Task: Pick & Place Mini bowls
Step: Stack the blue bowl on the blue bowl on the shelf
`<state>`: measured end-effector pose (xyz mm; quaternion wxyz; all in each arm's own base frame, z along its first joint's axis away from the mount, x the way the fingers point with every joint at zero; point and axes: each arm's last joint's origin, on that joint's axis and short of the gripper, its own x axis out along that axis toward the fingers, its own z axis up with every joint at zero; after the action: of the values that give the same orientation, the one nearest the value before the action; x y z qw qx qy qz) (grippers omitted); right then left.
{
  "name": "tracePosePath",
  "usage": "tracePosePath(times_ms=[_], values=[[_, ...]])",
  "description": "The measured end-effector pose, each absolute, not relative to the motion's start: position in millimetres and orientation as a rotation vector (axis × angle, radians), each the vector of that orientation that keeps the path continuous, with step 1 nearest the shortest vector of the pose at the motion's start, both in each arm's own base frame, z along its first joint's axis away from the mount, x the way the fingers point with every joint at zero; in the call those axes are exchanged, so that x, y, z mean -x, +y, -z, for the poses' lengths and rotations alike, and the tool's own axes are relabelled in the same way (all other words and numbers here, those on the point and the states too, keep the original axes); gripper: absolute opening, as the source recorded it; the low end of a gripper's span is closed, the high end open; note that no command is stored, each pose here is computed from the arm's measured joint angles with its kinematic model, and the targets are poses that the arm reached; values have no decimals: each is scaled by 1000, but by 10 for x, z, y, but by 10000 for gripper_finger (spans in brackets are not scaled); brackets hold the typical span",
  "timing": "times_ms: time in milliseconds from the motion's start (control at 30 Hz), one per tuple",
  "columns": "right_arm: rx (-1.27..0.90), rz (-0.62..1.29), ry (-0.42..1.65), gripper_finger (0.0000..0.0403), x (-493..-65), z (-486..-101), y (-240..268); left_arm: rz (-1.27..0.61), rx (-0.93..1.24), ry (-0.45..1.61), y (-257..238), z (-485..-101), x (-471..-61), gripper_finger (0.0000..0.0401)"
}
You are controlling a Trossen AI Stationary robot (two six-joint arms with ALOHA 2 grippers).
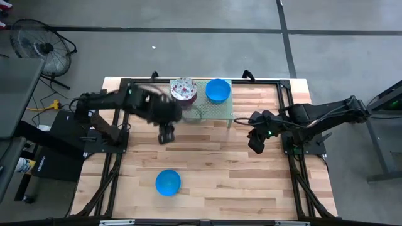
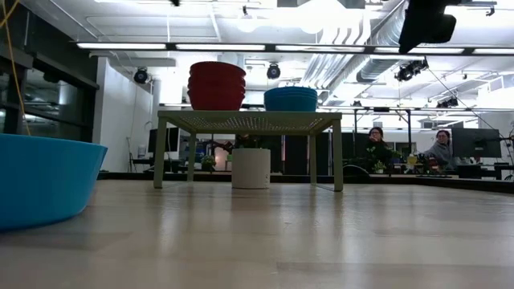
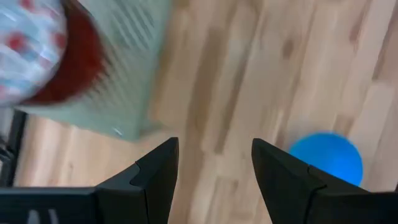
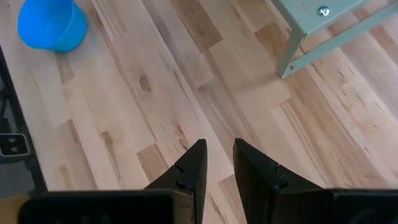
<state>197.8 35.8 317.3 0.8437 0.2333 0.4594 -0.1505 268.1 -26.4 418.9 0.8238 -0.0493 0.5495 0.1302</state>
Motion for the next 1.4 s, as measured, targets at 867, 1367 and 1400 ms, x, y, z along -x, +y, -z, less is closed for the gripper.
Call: tracePosePath(times_ms=[867, 1367, 1400], values=[[-401, 378, 970, 67, -1730, -3136, 807, -217, 463, 1300, -1392, -2499, -2287, 198], [-419, 370, 948, 67, -1670, -3139, 922, -249, 546, 1313, -1366, -2111, -2236, 198], [-419, 371, 945, 67, -1666, -3139, 928, -246, 551, 1327, -1363, -2089, -2225, 198]])
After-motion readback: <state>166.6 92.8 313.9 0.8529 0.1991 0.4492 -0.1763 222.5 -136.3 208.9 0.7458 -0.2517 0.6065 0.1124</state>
